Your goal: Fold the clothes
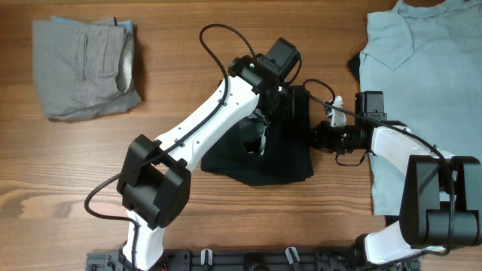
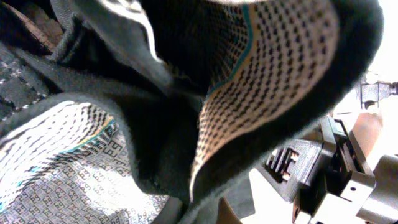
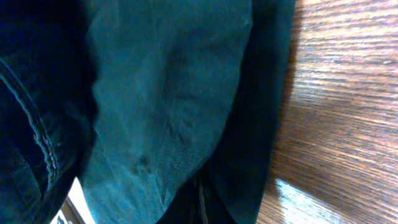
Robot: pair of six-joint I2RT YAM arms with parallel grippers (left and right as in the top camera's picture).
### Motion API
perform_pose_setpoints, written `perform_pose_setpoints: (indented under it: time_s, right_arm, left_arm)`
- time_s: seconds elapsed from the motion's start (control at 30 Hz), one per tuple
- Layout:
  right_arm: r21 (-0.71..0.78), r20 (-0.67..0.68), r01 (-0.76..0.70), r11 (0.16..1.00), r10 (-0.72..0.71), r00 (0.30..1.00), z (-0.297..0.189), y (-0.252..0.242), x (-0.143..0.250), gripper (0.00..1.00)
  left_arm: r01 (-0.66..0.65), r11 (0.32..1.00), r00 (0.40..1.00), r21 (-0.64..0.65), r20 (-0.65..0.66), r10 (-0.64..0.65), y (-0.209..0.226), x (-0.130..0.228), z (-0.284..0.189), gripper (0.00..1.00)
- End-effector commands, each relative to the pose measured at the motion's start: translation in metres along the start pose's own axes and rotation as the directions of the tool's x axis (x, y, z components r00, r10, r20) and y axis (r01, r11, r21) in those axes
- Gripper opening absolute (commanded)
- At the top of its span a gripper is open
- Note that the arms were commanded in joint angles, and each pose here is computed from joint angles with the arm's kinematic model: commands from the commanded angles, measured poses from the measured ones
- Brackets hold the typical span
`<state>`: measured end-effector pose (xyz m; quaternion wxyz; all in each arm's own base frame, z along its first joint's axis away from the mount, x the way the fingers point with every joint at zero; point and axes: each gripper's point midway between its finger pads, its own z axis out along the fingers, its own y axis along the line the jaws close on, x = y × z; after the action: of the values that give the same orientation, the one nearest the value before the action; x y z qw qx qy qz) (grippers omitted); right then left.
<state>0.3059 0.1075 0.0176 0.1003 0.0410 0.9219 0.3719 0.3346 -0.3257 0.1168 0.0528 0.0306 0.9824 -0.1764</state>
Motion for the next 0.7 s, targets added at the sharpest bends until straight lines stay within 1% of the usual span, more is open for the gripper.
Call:
perform_pose_setpoints:
  time_s: [0.0,0.2,0.27,0.33,0.37,0.4,0.43,0.47,0.5,0.53,0.6,0.67]
  right_arm:
    - [0.031,0.007,-0.068,0.997,0.067,0.998,0.001,-0.01,-0.001,0.04]
    - [-0.008,0.059,-0.055,0.998,0.055,0.997,-0.01,-0.004,-0.022,0.04]
    - [0.011,0.067,-0.077,0.997,0.076,0.995,-0.012,-0.005,-0.025,0.04]
    - [0.157,0.09,-0.235,0.959,0.223,0.971,-0.016,-0.031,-0.021,0.04]
    - [0.251,0.119,-0.326,0.911,0.305,0.945,-0.021,-0.048,-0.016,0.04]
    - [0.292,0.129,-0.333,0.897,0.308,0.942,-0.024,-0.054,-0.015,0.04]
    - [0.268,0.107,-0.266,0.926,0.246,0.963,-0.023,-0.048,-0.019,0.04]
    - [0.2,0.076,-0.179,0.963,0.166,0.983,-0.02,-0.034,-0.022,0.04]
    - [0.104,0.048,-0.074,0.992,0.07,0.996,-0.018,-0.015,-0.024,0.04]
    - [-0.052,0.031,0.043,0.998,-0.041,0.999,-0.018,0.013,-0.024,0.04]
    - [-0.135,0.023,0.061,0.989,-0.058,0.998,-0.02,0.028,-0.022,0.04]
    - [-0.141,0.013,0.056,0.988,-0.055,0.998,-0.019,0.03,-0.019,0.05]
  left_arm:
    - [0.011,0.999,0.998,0.045,0.06,-0.013,-0.005,-0.01,-0.03,0.04]
    - [0.01,1.0,0.997,0.027,0.079,-0.013,-0.003,-0.013,-0.033,0.04]
    - [0.01,1.0,0.997,0.028,0.08,-0.012,-0.003,-0.013,-0.033,0.04]
    - [0.01,1.0,0.997,0.028,0.08,-0.012,-0.003,-0.013,-0.033,0.04]
    - [0.011,1.0,0.997,0.027,0.08,-0.013,-0.003,-0.013,-0.033,0.04]
    - [0.01,1.0,0.997,0.027,0.08,-0.012,-0.003,-0.013,-0.033,0.04]
    - [0.01,1.0,0.997,0.027,0.08,-0.012,-0.003,-0.013,-0.033,0.04]
    - [0.01,1.0,0.997,0.027,0.08,-0.012,-0.003,-0.013,-0.033,0.04]
    - [0.01,1.0,0.997,0.027,0.079,-0.013,-0.003,-0.013,-0.033,0.04]
    - [0.01,1.0,0.997,0.027,0.08,-0.012,-0.003,-0.013,-0.033,0.04]
    - [0.01,1.0,0.997,0.028,0.08,-0.012,-0.003,-0.013,-0.033,0.04]
    - [0.01,1.0,0.997,0.028,0.08,-0.012,-0.003,-0.013,-0.033,0.04]
